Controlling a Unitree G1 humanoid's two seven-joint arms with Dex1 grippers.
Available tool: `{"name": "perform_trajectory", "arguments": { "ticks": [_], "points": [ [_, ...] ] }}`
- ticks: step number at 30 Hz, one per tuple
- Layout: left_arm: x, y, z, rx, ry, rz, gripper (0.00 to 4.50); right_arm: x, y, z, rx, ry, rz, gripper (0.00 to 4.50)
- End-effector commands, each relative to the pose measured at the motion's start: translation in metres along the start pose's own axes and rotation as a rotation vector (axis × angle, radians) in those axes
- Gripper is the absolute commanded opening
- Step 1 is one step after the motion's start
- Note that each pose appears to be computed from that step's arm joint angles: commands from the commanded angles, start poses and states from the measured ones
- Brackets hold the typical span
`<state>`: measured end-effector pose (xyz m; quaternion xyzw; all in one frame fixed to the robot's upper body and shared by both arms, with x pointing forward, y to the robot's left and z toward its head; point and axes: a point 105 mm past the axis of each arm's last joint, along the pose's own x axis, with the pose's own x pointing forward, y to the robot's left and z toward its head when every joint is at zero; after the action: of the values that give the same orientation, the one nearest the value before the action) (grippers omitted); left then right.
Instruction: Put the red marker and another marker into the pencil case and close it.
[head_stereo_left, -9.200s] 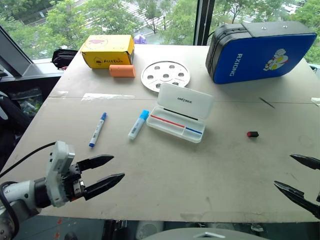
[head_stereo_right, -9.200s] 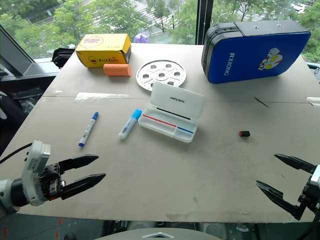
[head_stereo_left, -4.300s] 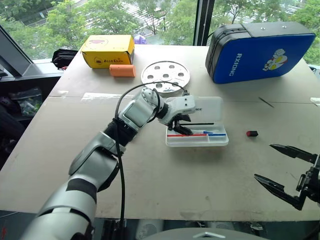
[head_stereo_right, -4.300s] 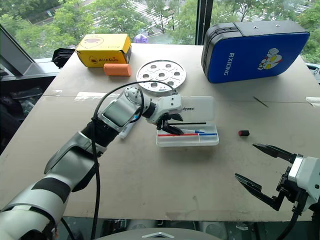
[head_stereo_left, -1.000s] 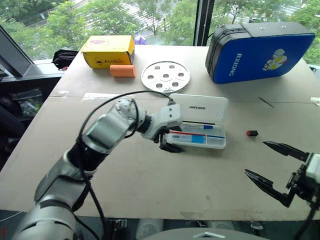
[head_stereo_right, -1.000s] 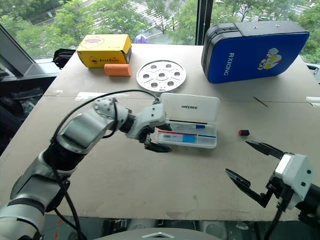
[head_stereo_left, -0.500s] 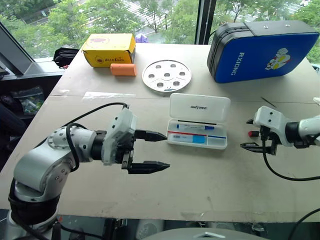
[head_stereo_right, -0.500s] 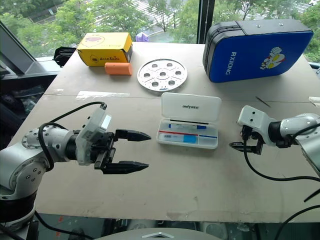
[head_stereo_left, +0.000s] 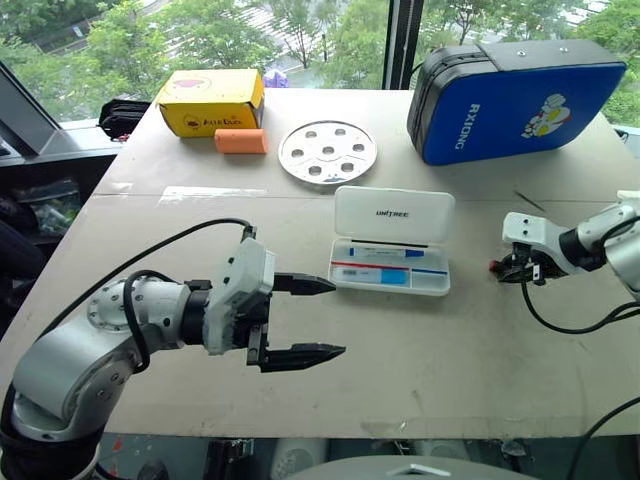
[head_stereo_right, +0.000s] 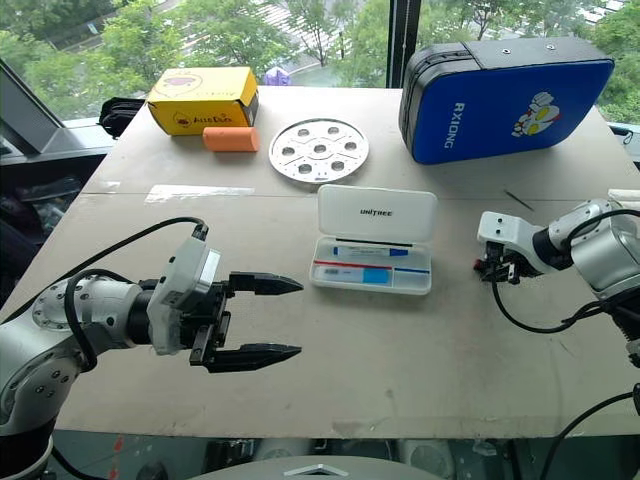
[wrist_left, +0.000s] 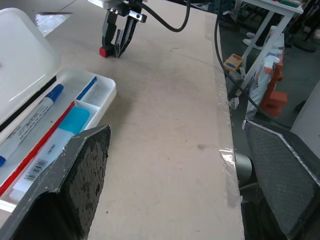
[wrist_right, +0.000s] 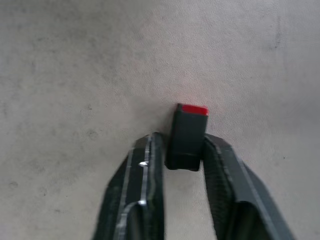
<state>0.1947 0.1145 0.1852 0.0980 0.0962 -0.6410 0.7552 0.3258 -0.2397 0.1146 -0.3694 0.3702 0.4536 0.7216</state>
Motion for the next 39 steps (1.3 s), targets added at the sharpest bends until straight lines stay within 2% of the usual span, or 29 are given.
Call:
{"name": "perform_trajectory", "arguments": {
  "ticks": [1, 4, 6, 10, 14, 25, 27, 29, 33, 34, 36, 37, 38, 39],
  "points": [
    [-0.001, -0.002, 0.008, 0.042, -0.011, 0.005, 4.29, -0.013, -0.005, 0.006, -0.003, -0.025, -0.056, 0.03],
    [-0.004, 0.001, 0.006, 0.035, -0.005, 0.029, 4.29, -0.022, 0.009, 0.038, -0.034, -0.132, -0.04, 0.03],
    [-0.006, 0.004, 0.005, 0.03, 0.0, 0.051, 4.29, -0.019, 0.035, 0.064, -0.071, -0.193, 0.031, 0.03],
    [-0.007, 0.006, 0.001, 0.03, 0.017, 0.062, 4.29, -0.001, 0.065, 0.083, -0.132, -0.211, 0.084, 0.03],
    [-0.006, 0.008, 0.002, 0.04, 0.018, 0.074, 4.29, 0.013, 0.07, 0.089, -0.117, -0.225, 0.059, 0.03],
    [-0.005, 0.006, 0.001, 0.034, 0.016, 0.089, 4.29, 0.016, 0.062, 0.099, -0.116, -0.238, 0.046, 0.03],
    [-0.005, 0.006, 0.0, 0.032, 0.015, 0.092, 4.29, 0.014, 0.061, 0.102, -0.127, -0.244, 0.054, 1.04],
    [-0.006, 0.006, -0.002, 0.028, 0.015, 0.101, 4.29, 0.003, 0.06, 0.111, -0.097, -0.302, 0.062, 1.66],
    [-0.006, 0.005, -0.004, 0.02, 0.01, 0.126, 4.29, -0.027, 0.051, 0.116, 0.009, -0.409, 0.081, 1.66],
    [-0.006, 0.005, -0.003, 0.019, 0.006, 0.135, 4.29, -0.035, 0.04, 0.116, 0.069, -0.442, 0.048, 1.19],
    [-0.006, 0.005, -0.004, 0.015, 0.002, 0.148, 4.29, -0.046, 0.023, 0.112, 0.157, -0.482, 0.002, 0.72],
    [-0.007, 0.006, -0.003, 0.013, -0.003, 0.159, 4.29, -0.052, 0.01, 0.113, 0.207, -0.512, -0.039, 0.22],
    [-0.007, 0.006, -0.003, 0.009, -0.007, 0.166, 4.29, -0.057, 0.0, 0.113, 0.25, -0.537, -0.071, 0.04],
    [-0.008, 0.006, -0.003, 0.004, -0.013, 0.171, 4.29, -0.06, -0.012, 0.114, 0.296, -0.558, -0.111, 0.04]
  ]
}}
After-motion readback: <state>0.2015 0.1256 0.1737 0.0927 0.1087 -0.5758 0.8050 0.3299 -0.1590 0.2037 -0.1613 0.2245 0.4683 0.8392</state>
